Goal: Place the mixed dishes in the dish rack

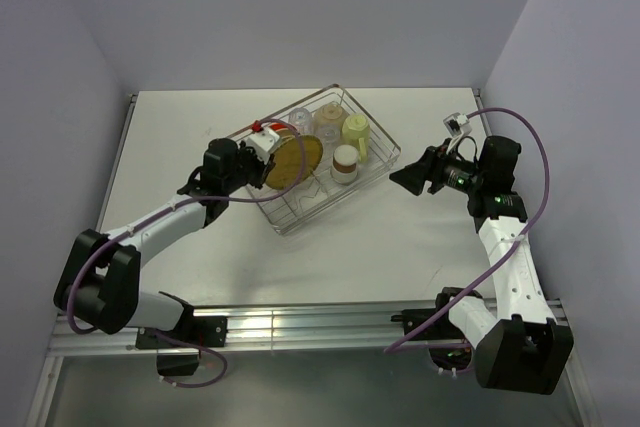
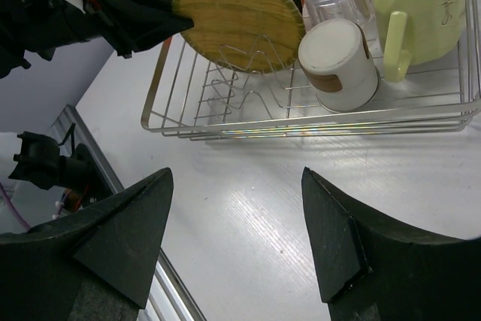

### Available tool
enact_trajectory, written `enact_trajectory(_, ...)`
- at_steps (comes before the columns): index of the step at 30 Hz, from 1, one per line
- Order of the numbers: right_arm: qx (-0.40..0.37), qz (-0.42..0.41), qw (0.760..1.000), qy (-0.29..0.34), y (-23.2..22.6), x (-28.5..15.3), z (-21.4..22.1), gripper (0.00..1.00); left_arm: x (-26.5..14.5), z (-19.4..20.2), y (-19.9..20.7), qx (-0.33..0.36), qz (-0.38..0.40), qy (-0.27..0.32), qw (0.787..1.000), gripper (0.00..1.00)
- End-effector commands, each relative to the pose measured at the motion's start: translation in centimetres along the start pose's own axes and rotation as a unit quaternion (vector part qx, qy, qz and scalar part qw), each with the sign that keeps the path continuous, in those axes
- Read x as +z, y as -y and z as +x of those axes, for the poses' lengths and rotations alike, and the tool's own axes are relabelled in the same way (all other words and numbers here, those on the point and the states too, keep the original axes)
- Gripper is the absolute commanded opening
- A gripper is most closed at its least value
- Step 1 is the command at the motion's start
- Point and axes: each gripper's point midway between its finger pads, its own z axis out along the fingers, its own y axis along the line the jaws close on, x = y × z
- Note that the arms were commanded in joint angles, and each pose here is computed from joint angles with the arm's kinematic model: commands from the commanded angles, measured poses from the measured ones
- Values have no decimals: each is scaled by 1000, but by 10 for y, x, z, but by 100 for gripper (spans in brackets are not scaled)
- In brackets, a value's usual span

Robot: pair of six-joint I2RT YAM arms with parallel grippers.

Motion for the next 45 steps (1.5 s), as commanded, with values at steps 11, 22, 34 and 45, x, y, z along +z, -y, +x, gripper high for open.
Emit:
enact_trajectory(11,-34,7,999,5,-1,-2,-6,80,-8,-46,-9,-26,-19,73,997,47)
enact_trajectory(22,-159,217,963,-23,55,-37,-42,100,-93,-119,-21,-133,-77,168,974,99)
enact_trajectory(34,-106,347,930,60,76,-67,-74,100,-160,-78,-7,-285,-112,187,933,99)
enact_trajectory(45,-85,408,904,92,90,-86,-76,100,-186,-59,-10,-300,-145,199,922,99)
